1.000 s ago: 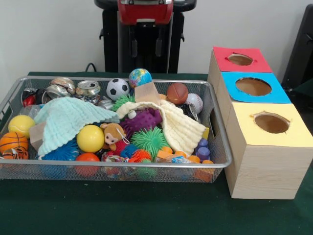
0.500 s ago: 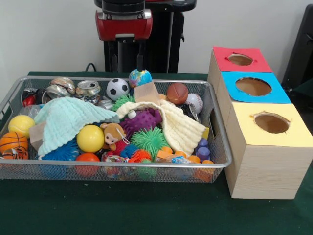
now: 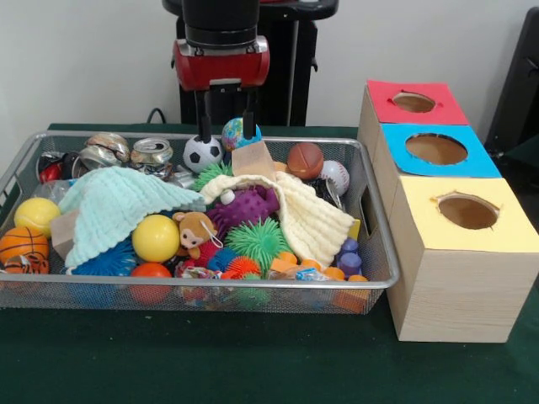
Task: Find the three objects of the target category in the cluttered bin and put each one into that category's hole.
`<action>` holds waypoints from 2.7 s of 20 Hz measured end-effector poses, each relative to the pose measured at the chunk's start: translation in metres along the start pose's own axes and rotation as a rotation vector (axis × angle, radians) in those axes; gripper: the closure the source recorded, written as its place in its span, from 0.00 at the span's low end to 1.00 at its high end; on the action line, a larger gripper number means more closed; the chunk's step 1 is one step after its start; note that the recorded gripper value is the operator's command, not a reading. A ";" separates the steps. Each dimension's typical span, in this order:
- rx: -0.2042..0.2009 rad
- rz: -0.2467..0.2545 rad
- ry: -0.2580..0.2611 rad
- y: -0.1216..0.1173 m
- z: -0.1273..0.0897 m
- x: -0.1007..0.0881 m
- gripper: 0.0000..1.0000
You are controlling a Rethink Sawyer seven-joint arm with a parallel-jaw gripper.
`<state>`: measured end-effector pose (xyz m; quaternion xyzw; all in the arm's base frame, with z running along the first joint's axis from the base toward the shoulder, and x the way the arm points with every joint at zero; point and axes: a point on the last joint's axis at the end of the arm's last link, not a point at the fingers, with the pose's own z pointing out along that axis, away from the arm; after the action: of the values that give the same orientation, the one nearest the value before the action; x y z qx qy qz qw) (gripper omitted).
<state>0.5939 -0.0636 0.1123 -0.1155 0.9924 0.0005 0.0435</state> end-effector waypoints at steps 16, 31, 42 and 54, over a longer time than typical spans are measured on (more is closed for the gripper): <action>-0.012 -0.016 -0.036 -0.010 -0.001 -0.009 0.00; -0.018 -0.019 -0.029 -0.018 0.021 -0.036 0.00; 0.013 -0.093 -0.033 -0.012 0.046 -0.049 0.00; 0.038 -0.161 -0.021 -0.006 0.070 -0.046 0.00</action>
<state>0.6459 -0.0581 0.0467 -0.1941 0.9792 -0.0205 0.0559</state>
